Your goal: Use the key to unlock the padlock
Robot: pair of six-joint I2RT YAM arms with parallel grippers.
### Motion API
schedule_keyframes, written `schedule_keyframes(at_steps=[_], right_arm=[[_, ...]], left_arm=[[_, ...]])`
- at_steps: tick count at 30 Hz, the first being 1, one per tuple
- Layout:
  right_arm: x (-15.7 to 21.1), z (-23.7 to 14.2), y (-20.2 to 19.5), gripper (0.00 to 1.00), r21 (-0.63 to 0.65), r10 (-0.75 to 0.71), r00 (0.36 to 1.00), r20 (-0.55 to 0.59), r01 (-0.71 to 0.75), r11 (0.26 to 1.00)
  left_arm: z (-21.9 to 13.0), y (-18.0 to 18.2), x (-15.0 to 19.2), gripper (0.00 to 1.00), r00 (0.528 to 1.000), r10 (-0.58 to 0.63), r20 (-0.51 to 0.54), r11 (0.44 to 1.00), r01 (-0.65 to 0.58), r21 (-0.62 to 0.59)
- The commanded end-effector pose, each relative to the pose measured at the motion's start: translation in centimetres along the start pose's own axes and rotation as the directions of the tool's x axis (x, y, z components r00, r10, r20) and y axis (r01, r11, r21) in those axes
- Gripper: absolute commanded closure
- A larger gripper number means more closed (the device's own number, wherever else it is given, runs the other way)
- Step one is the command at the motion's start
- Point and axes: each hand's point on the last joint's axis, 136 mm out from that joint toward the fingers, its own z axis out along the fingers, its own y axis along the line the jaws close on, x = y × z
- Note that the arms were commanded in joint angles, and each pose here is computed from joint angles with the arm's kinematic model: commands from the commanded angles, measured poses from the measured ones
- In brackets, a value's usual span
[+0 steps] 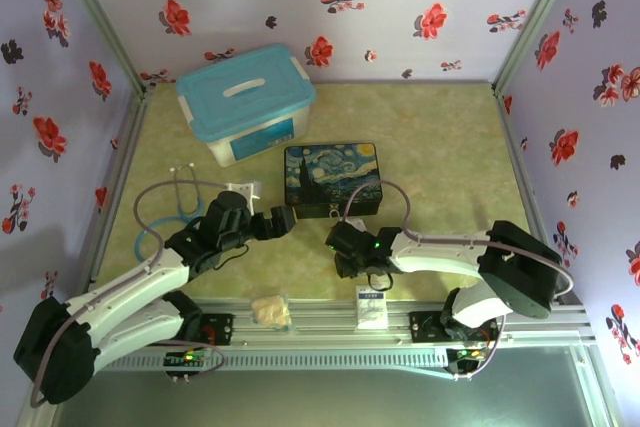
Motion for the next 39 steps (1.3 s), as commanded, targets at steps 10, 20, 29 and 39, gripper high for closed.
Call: schedule_keyframes(at_steps=[10,20,29,39], right_arm=[[-1.4,0.5,0.8,0.69,0.008,-0.002,0.998,0.056,0.002,1.000],[-2.2,0.8,1.3,0.77,0.032,-0.014,0.998,0.053,0.012,0.999],[-1.7,1.2,1.2,0.90,0.003,-0.009,0.998,0.066,0.009,1.000],[-1.8,-1.7,-0.3,1.00,-0.191,0.041,0.992,0.119,-0.017,0.981]], left_arm=[[0.6,0.1,0.2,0.00,1.000,-0.006,0.018,1.000,0.006,0.002],[0.6,0.2,0.3,0.00,1.000,-0.012,0.020,1.000,0.011,0.003],[0.9,0.3,0.3,0.00,0.999,-0.027,0.020,1.000,0.027,0.001],[1.5,-5.2,0.2,0.01,0.994,-0.099,0.043,0.979,0.089,0.186]])
